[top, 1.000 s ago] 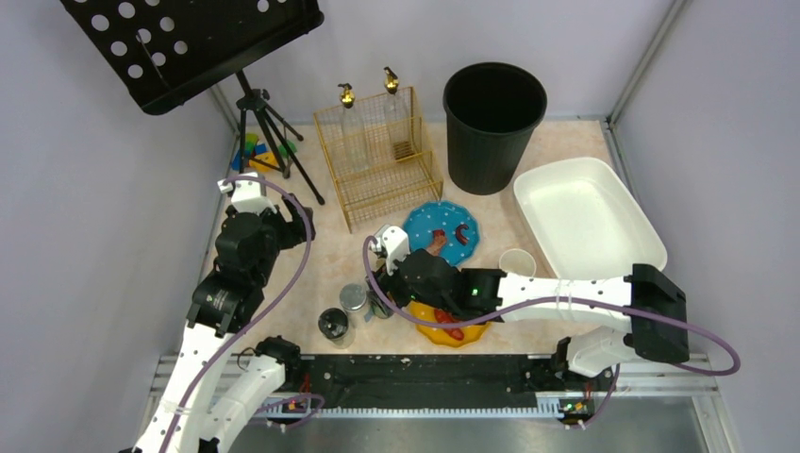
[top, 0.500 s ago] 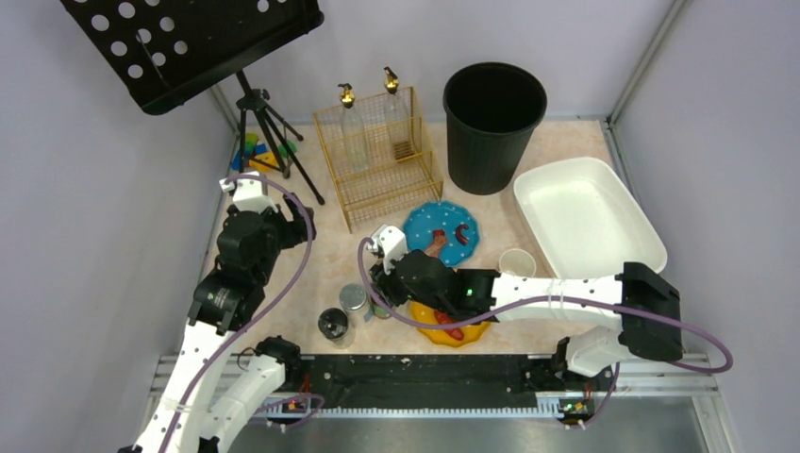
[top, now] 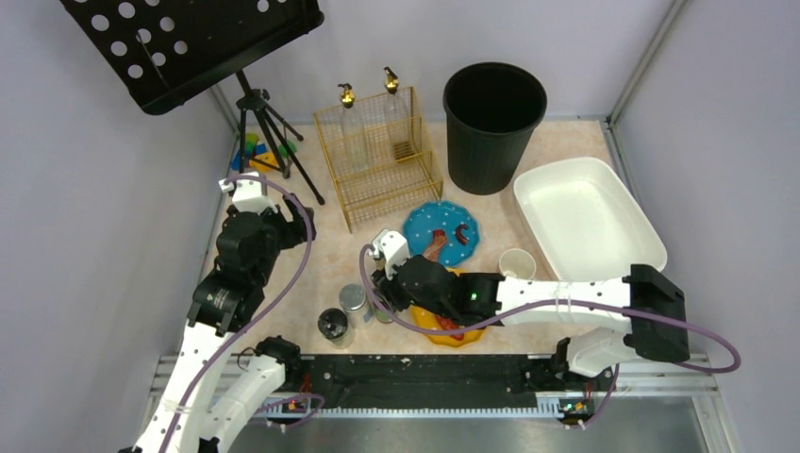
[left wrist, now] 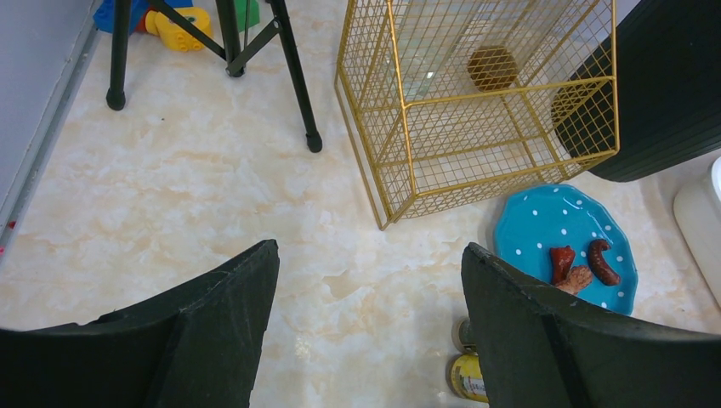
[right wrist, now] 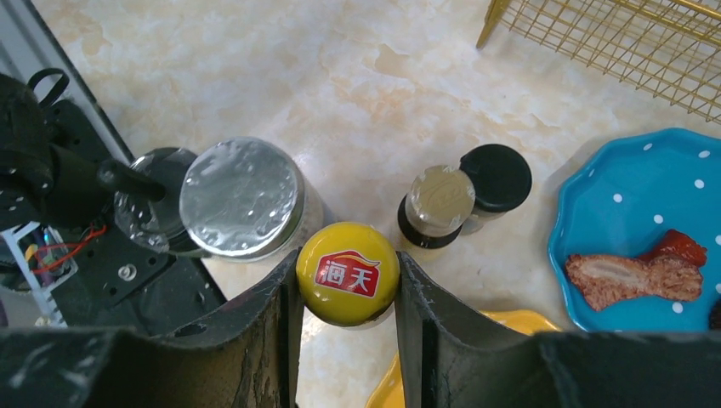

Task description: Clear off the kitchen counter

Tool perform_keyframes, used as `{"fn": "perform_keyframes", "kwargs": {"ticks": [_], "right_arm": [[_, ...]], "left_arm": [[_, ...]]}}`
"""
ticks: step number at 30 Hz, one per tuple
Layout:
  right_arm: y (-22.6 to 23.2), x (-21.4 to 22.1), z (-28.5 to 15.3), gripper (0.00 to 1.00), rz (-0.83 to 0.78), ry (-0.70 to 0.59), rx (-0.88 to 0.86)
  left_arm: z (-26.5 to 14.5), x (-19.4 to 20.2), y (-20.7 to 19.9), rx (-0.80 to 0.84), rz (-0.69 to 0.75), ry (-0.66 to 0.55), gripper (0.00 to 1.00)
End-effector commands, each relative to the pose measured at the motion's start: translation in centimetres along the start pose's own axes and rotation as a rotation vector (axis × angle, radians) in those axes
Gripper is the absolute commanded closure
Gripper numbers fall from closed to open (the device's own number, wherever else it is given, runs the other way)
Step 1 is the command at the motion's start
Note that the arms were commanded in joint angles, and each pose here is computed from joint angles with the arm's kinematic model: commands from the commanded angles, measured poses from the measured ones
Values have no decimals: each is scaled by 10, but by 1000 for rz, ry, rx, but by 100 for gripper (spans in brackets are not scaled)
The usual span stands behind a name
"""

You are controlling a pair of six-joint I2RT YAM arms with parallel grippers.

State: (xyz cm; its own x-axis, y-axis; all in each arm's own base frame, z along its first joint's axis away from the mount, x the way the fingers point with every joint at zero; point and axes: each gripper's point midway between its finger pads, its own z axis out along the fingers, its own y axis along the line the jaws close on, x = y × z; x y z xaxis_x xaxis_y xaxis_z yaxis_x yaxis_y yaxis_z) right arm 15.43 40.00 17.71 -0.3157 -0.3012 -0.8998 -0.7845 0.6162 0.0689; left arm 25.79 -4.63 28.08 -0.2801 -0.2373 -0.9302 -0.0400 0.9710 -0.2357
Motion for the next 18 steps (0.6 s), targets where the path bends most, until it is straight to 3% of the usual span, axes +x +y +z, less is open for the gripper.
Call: {"fn": "perform_keyframes", "kwargs": {"ticks": [1,10,18], "right_arm": [[14,-67,-39,100,53,-194,-35],[1,-87,-78,100,46,-241,-17],[-35,-122,-112,100,-8,-294,137]], "left_arm": [[2,-4,-1,6,2,-17,17],[3,-4,0,2,3,-16,17],[3,-3,0,0,5,-12,17]]}}
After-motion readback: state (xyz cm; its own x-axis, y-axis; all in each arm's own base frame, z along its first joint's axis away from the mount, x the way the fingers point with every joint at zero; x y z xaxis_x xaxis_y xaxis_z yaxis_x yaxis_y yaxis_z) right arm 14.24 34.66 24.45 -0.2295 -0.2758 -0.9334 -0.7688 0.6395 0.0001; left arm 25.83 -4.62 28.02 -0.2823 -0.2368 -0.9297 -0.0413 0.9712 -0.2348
